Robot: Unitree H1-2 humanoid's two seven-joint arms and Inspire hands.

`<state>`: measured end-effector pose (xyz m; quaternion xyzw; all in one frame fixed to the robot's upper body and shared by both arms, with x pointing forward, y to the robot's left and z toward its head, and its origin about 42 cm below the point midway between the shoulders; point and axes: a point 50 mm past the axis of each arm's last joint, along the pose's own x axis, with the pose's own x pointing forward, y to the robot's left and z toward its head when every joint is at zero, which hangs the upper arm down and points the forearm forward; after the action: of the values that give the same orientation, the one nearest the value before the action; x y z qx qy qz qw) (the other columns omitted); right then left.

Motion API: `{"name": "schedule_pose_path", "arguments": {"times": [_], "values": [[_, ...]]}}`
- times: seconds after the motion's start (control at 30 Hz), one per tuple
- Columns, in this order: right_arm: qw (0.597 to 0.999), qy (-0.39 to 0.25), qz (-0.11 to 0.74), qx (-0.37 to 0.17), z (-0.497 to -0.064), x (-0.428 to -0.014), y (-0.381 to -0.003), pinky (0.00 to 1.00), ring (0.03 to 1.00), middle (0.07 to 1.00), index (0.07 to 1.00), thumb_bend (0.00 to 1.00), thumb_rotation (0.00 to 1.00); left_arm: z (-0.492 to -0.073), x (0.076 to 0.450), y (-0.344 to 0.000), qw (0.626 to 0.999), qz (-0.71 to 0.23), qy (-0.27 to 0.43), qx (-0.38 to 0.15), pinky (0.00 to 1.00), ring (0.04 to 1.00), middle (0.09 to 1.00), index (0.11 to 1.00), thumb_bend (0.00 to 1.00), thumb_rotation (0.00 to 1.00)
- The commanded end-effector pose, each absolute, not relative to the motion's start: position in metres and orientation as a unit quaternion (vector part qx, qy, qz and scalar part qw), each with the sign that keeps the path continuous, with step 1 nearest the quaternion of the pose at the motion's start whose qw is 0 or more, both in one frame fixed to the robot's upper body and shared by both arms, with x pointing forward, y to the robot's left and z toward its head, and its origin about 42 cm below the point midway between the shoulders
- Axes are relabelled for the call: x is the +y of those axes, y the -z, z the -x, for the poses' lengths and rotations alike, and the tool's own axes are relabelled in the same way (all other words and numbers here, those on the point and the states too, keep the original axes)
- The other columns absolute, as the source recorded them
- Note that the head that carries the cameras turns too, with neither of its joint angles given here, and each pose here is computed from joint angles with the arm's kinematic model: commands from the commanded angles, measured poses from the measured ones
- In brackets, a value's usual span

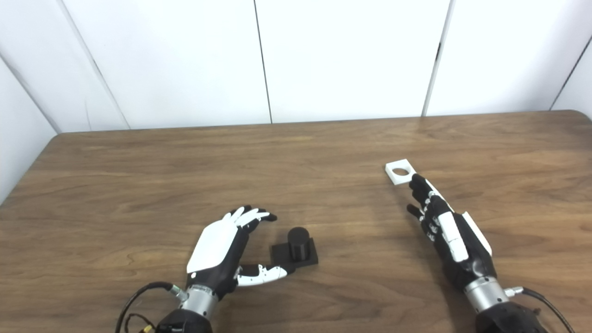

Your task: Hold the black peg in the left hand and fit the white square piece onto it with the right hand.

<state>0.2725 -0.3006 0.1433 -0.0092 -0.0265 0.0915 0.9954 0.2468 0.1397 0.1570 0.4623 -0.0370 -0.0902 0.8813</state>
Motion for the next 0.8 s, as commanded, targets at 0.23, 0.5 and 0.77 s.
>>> {"name": "schedule_pose_path", "arguments": {"times": [0.23,0.5,0.77], "values": [[0.993,-0.095,0.014,-0.062,-0.278,-0.302,-0.16,0.97,1.0,0.972,0.958,0.75,0.91,-0.262,0.14,-0.158,0.874,-0.476,0.089,-0.044,0.98,0.975,0.899,0.774,0.83,0.44],[0.993,-0.095,0.018,-0.064,-0.277,-0.3,-0.161,0.94,1.0,0.969,0.955,0.74,0.92,-0.267,0.142,-0.145,0.865,-0.492,0.095,-0.039,0.97,0.959,0.891,0.764,0.84,0.44],[0.993,-0.097,0.019,-0.064,-0.275,-0.298,-0.162,0.95,1.0,0.969,0.956,0.74,0.92,-0.27,0.142,-0.134,0.858,-0.503,0.099,-0.035,0.98,0.951,0.888,0.752,0.83,0.42]]}}
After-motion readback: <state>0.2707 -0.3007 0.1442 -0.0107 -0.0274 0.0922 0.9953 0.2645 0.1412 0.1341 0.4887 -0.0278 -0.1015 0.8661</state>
